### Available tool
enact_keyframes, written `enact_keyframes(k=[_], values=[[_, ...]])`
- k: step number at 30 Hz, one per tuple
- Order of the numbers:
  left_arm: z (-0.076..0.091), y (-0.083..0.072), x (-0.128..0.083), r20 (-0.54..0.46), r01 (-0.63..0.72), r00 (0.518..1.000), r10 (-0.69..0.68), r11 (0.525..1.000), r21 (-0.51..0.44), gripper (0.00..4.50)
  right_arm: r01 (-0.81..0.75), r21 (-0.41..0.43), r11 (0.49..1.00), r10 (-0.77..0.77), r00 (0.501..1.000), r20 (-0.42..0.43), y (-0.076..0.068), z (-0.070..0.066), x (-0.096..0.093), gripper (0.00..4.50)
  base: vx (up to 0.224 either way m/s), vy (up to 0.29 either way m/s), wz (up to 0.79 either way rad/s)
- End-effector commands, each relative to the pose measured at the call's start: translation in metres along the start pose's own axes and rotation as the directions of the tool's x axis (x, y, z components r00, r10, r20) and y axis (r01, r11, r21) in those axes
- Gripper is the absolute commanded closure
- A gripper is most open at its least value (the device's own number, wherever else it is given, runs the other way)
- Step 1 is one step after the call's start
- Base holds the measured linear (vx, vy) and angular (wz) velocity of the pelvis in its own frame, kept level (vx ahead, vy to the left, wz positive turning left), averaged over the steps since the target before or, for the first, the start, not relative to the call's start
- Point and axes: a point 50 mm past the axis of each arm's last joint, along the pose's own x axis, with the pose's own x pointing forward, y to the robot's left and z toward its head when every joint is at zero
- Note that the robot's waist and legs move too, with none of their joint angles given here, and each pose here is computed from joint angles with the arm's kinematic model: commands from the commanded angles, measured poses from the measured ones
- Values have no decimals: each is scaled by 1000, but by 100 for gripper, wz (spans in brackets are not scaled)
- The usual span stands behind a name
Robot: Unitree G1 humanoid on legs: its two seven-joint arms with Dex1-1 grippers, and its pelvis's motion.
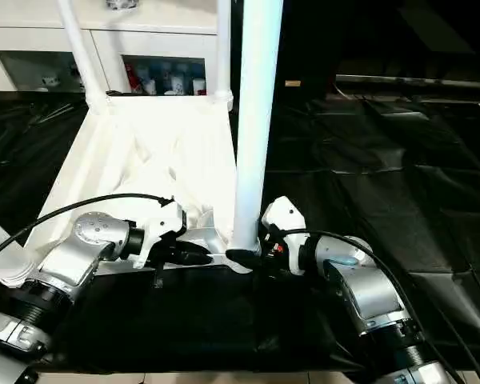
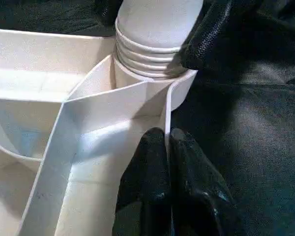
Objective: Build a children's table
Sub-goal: Rotate leg to tighten
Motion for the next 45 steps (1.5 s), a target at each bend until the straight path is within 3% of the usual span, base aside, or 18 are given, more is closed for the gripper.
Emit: enact_keyframes(k=[1, 7, 10, 12, 16, 19, 23, 27, 28, 31, 33, 38, 45], values=[[7, 1, 0, 59, -5, 998, 6, 1000, -9, 450, -1, 4, 1000, 1, 1000, -8, 0, -1, 0, 175, 0, 0, 0], [6, 6, 4, 62, -74, 995, 76, 997, -35, 450, 100, 49, 994, -101, 995, 1, -4, -8, 2, 184, 0, 0, 0], [6, 12, 17, 32, -179, 983, 181, 982, -63, 450, 278, 120, 953, -278, 960, -18, -9, -18, 10, 185, 0, 0, 0], [7, 13, 21, 22, -198, 980, 200, 978, -67, 450, 304, 134, 943, -303, 953, -26, -9, -20, 13, 186, 0, 0, 0], [20, 14, 58, 8, -316, 948, 319, 941, -121, 450, 477, 255, 841, -480, 876, -58, -4, -21, 37, 186, 0, 0, 0], [27, 12, 75, 1, -342, 939, 345, 931, -125, 450, 523, 270, 808, -529, 847, -58, -3, -14, 49, 186, 0, 0, 0], [29, 11, 80, -7, -359, 933, 361, 927, -111, 450, 522, 253, 815, -532, 846, -33, -2, -6, 55, 186, 0, 0, 0], [28, 13, 70, 21, -329, 943, 332, 939, -98, 450, 435, 263, 861, -468, 880, 78, -2, 7, 50, 186, 0, 0, 0], [28, 13, 67, 28, -323, 945, 327, 942, -94, 450, 419, 265, 868, -456, 885, 94, -2, 9, 47, 131, 0, 0, 0], [27, 15, 62, 42, -308, 949, 312, 948, -86, 450, 392, 256, 884, -430, 895, 114, -4, 11, 42, 115, 0, 0, 0], [24, 15, 52, 55, -270, 960, 274, 960, -69, 450, 316, 230, 921, -349, 929, 123, -6, 13, 32, 98, 0, 0, 0], [19, 11, 27, 90, -138, 986, 139, 990, -15, 450, 128, 110, 986, -134, 990, 50, -5, 9, 5, 74, 0, 0, 0], [14, 6, 5, 91, -30, 995, 31, 999, -12, 450, 45, 27, 999, -43, 997, -59, -8, 3, -13, 74, 0, 0, 0]])
